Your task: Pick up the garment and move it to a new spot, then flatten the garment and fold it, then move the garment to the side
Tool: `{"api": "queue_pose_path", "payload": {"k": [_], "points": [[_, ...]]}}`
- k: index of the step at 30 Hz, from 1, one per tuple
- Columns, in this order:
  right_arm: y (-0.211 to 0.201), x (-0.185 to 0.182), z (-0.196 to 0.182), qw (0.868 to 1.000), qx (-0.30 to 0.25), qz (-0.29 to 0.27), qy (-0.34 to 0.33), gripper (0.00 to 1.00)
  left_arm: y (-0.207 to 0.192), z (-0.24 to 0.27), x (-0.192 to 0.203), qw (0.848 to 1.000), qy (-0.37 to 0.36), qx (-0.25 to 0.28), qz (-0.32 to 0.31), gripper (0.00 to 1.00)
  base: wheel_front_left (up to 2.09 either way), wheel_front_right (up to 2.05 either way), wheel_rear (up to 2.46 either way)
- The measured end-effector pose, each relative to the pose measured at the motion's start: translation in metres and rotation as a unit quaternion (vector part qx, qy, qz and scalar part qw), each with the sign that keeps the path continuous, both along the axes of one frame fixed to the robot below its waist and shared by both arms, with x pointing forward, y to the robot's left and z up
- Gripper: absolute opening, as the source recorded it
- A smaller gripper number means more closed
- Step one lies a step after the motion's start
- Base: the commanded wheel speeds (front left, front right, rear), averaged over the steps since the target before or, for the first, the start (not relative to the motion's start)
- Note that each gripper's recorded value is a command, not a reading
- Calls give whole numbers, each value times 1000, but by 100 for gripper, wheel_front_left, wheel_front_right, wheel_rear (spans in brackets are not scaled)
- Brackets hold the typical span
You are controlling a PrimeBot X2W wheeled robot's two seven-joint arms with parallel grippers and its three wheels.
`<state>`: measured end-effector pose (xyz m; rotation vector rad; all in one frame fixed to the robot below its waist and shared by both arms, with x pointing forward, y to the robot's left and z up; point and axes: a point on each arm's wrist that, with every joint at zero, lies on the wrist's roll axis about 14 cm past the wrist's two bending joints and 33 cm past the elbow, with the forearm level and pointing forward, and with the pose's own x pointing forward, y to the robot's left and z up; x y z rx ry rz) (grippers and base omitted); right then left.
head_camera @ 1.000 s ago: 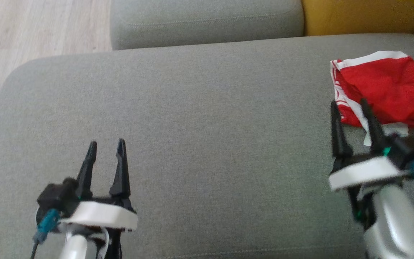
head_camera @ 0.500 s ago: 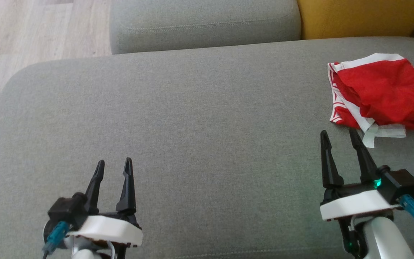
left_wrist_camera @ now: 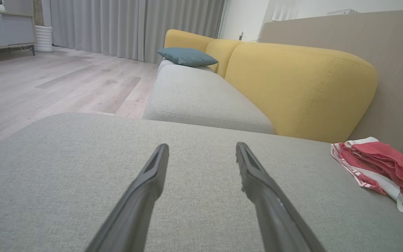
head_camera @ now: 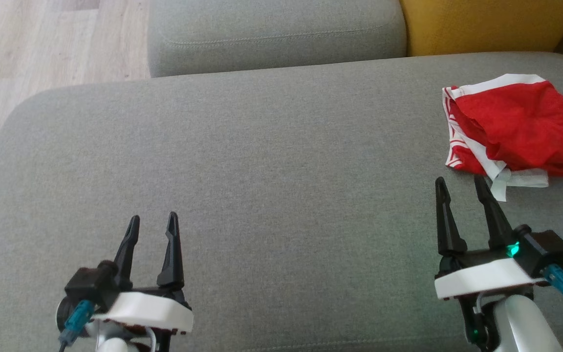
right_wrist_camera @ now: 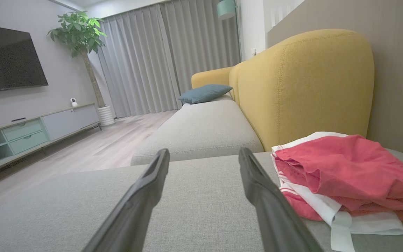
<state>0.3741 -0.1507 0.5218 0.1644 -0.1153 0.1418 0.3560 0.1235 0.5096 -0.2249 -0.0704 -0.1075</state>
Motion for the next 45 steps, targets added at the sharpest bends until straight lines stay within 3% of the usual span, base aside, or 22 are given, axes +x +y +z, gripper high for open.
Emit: {"api": "queue_pose_path", "payload": {"k": [31, 32, 38, 45], "points": [[4, -3, -8, 1000, 11, 6, 13, 100, 1, 0, 2, 1000, -1, 13, 5, 100, 0, 0, 0], [5, -4, -9, 1000, 10, 6, 15, 0, 1, -1, 2, 1000, 0, 14, 7, 0, 0, 0, 0], [4, -23, -54, 996, 15, 3, 86, 0, -1, -38, -12, 998, 61, 14, 4, 0, 0, 0, 0], [1, -22, -55, 994, 54, -6, 93, 0, 2, -43, -13, 997, 79, -24, 10, 0, 0, 0, 0]]}}
